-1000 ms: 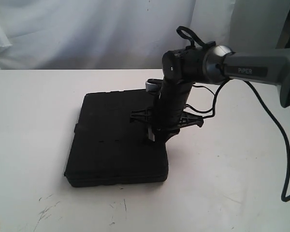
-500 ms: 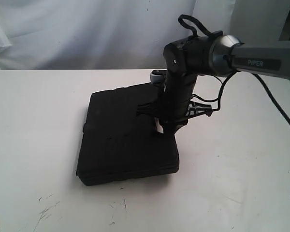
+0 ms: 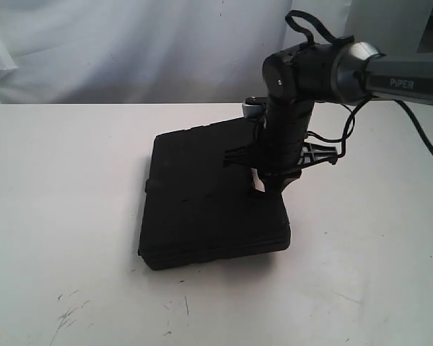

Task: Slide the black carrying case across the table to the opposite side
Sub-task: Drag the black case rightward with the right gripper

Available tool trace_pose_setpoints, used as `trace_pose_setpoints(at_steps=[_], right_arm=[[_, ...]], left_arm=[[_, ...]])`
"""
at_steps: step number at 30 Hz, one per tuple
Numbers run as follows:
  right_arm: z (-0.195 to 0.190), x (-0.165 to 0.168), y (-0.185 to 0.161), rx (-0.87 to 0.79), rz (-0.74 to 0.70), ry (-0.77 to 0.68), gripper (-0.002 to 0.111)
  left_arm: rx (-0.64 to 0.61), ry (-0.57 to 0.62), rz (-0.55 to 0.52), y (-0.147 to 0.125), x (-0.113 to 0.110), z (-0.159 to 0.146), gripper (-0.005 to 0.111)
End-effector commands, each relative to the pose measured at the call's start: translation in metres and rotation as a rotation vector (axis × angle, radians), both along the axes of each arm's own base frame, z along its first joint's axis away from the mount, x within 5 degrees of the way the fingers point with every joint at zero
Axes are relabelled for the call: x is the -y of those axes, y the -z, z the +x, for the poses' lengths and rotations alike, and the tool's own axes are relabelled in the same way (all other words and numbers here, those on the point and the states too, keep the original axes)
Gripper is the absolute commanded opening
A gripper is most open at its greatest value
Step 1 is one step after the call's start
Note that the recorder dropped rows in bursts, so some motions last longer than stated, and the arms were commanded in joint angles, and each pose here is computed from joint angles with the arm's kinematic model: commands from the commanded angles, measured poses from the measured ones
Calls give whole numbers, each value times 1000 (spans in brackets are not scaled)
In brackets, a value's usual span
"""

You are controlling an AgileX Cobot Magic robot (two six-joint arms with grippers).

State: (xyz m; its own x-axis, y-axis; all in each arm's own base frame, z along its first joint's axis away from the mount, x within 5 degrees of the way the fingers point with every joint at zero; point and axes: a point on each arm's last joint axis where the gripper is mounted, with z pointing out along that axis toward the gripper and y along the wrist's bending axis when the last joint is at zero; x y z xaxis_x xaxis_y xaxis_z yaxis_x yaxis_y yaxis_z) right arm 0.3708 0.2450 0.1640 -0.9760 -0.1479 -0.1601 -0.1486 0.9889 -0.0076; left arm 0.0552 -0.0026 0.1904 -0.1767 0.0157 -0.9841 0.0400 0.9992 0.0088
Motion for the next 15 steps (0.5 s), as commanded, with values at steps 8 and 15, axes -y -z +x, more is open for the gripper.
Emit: trace_pose_setpoints(at_steps=[8,15], right_arm=[[16,34,-27,62,-30,26,0],[-5,82,-22,90,7,82,0]], left_arm=[[-1,-2,-14,1,0,0,0],[-1,-2,-14,1,0,0,0]])
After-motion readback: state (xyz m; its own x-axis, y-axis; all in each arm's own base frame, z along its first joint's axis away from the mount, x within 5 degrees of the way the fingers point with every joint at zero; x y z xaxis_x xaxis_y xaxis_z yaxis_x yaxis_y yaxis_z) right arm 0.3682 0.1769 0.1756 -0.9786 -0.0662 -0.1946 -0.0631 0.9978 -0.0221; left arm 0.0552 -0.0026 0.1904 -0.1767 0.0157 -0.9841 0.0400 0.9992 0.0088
